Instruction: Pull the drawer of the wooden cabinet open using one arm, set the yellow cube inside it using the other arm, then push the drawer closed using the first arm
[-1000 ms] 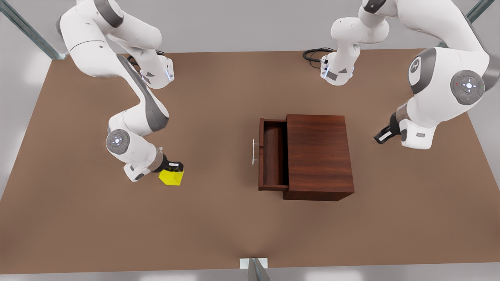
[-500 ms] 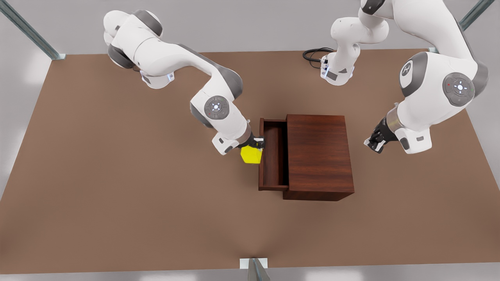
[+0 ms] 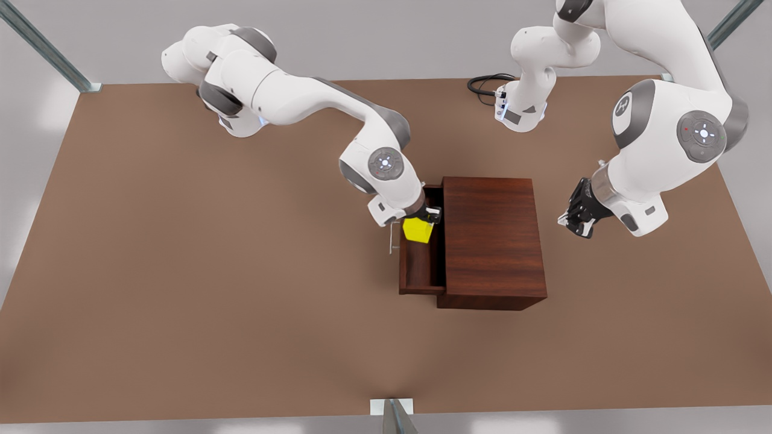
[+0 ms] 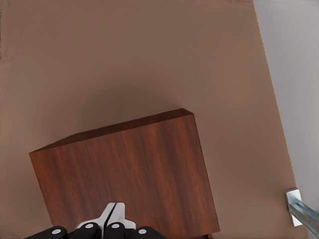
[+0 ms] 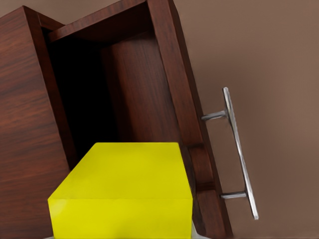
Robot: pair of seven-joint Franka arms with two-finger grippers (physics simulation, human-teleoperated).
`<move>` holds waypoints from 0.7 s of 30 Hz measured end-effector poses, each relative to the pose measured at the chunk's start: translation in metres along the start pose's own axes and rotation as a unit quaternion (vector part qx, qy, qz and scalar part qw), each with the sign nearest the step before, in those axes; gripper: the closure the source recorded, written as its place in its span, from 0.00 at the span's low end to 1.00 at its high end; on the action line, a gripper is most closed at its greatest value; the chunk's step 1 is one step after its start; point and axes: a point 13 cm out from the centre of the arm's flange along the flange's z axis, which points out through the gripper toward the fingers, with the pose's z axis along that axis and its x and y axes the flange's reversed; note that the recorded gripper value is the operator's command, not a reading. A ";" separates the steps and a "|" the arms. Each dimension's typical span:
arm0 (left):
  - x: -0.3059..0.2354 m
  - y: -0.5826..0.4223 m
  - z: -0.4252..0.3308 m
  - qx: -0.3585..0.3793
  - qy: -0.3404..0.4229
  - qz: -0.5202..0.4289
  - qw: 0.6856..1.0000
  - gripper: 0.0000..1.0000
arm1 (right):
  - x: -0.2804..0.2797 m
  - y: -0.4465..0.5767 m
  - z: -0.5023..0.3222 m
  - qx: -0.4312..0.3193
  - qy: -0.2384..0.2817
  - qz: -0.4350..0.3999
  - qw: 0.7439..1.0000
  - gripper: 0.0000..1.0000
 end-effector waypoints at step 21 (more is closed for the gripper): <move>0.364 -0.010 0.166 0.005 0.033 0.099 0.995 0.79 | -0.270 -0.393 -0.354 0.101 -0.125 0.162 0.974 0.00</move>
